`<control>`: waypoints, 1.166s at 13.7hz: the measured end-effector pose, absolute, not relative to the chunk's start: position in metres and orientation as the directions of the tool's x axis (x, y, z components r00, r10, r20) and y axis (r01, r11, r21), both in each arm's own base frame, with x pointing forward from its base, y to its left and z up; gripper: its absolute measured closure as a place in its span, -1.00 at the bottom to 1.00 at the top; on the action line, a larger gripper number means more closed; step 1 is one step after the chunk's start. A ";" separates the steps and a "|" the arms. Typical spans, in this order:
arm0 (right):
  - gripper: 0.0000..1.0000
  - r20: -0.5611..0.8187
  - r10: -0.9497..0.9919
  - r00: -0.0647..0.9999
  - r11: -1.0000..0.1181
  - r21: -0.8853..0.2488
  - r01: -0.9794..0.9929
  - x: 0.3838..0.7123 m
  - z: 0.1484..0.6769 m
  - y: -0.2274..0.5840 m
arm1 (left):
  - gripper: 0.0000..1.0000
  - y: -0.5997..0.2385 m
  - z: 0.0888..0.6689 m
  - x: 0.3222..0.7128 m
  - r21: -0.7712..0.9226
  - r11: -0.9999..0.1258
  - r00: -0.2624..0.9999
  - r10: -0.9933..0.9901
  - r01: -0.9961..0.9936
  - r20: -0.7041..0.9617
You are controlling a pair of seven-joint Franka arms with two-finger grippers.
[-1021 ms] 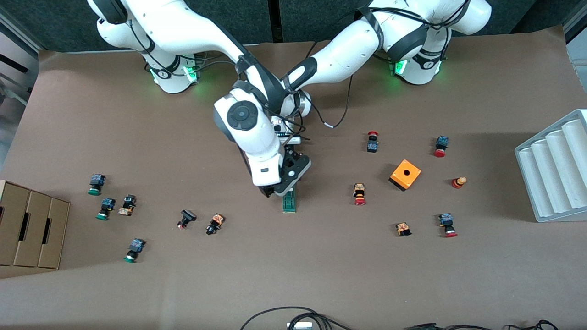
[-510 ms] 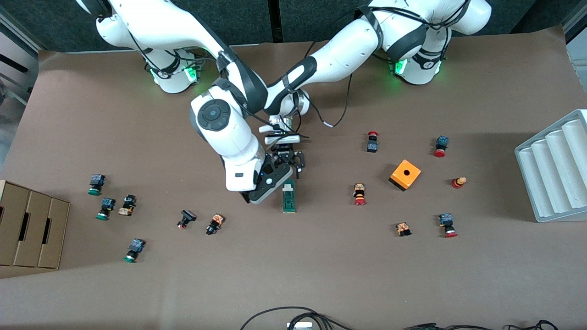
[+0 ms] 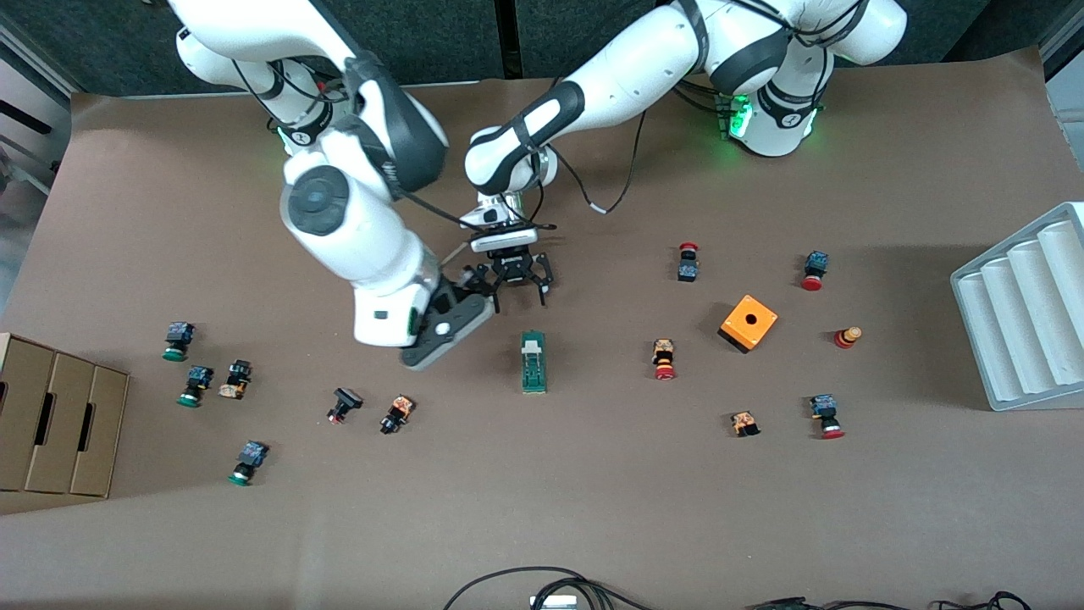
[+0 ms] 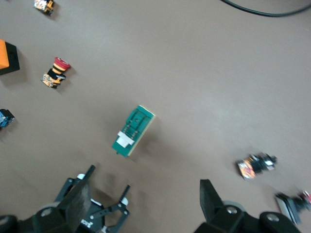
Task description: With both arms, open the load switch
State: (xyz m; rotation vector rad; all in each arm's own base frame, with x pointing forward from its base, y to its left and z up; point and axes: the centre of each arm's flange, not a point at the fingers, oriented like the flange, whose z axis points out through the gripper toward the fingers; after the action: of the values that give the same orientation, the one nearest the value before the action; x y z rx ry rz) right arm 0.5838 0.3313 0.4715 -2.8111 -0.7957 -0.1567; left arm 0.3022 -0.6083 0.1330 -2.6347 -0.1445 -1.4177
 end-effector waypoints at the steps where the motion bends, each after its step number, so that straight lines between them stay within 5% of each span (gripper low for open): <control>1: -1.00 0.151 0.466 0.872 -0.844 -0.221 0.489 0.588 0.480 0.314 | -1.00 -0.610 0.145 0.303 -0.100 -0.982 0.569 0.008 0.158 0.822; 4: -1.00 0.090 0.345 0.934 -0.871 -0.341 0.355 0.607 0.491 0.244 | -1.00 -0.613 0.174 0.303 -0.166 -0.975 0.621 -0.037 0.150 0.783; 11: -1.00 0.007 0.205 0.979 -0.910 -0.366 0.193 0.630 0.486 0.130 | -1.00 -0.601 0.214 0.306 -0.537 -0.841 0.742 -0.397 -0.059 0.540; 16: -1.00 -0.009 0.222 0.975 -0.953 -0.214 0.215 0.636 0.481 0.071 | -1.00 -0.589 0.248 0.298 -0.735 -0.628 0.751 -0.608 -0.256 0.257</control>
State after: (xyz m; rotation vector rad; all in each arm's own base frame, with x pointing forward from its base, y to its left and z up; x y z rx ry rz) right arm 0.6362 0.0714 0.4808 -2.9093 -0.3262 0.0491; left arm 0.2979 -0.5893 0.2479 -2.2436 0.6450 -0.6458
